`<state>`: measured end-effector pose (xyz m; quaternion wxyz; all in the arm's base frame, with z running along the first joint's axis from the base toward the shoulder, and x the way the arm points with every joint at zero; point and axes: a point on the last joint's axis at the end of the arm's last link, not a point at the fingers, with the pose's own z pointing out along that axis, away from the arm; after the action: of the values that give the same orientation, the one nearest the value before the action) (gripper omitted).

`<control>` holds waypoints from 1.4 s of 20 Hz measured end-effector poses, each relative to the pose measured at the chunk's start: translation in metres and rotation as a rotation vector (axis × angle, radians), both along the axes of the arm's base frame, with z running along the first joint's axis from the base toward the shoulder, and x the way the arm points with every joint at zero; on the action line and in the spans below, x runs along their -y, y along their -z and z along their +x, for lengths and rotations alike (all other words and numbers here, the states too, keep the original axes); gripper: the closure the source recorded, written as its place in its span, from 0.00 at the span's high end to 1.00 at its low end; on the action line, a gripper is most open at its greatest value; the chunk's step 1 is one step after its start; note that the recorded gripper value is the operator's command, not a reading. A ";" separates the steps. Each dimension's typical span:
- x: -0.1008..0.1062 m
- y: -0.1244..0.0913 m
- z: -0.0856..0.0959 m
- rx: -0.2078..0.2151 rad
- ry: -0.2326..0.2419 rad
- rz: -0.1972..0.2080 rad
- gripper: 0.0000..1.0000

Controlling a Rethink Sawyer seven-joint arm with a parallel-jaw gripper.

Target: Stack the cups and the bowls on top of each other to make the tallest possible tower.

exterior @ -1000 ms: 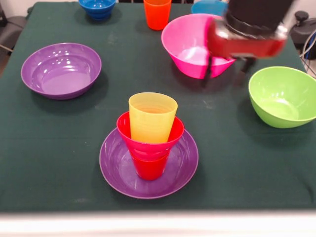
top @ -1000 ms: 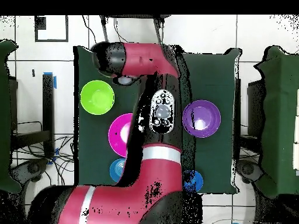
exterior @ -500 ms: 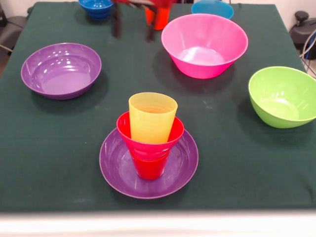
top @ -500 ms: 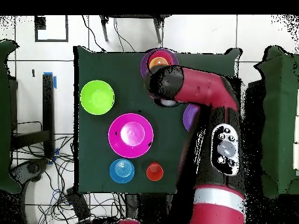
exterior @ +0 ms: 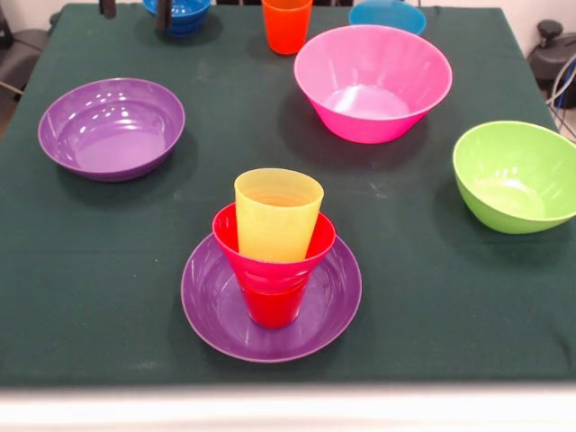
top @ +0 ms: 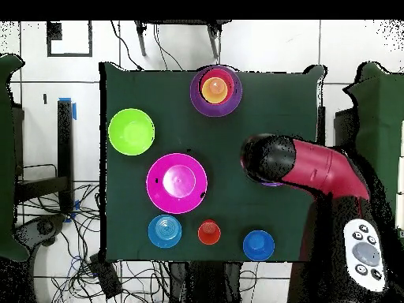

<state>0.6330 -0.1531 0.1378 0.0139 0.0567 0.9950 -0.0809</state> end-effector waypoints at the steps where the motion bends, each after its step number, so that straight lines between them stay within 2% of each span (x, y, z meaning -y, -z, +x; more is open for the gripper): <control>1: 0.001 0.006 -0.007 0.010 -0.016 -0.010 1.00; 5: -0.009 0.028 -0.031 0.036 -0.096 -0.041 1.00; 8: -0.033 0.043 -0.051 0.043 -0.177 -0.050 1.00; 10: -0.055 0.054 -0.069 0.035 -0.230 -0.041 1.00; 14: -0.079 0.062 -0.094 0.003 -0.271 -0.014 1.00; 17: -0.092 0.059 -0.117 -0.024 -0.286 0.008 1.00; 22: -0.094 0.052 -0.147 -0.054 -0.300 0.017 1.00; 25: -0.089 0.055 -0.169 -0.077 -0.345 0.005 1.00; 27: -0.088 0.057 -0.174 -0.079 -0.367 -0.003 1.00; 28: -0.086 0.059 -0.179 -0.080 -0.395 -0.012 1.00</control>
<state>0.4538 -0.0670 0.0788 -0.0099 -0.1431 0.9860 -0.0848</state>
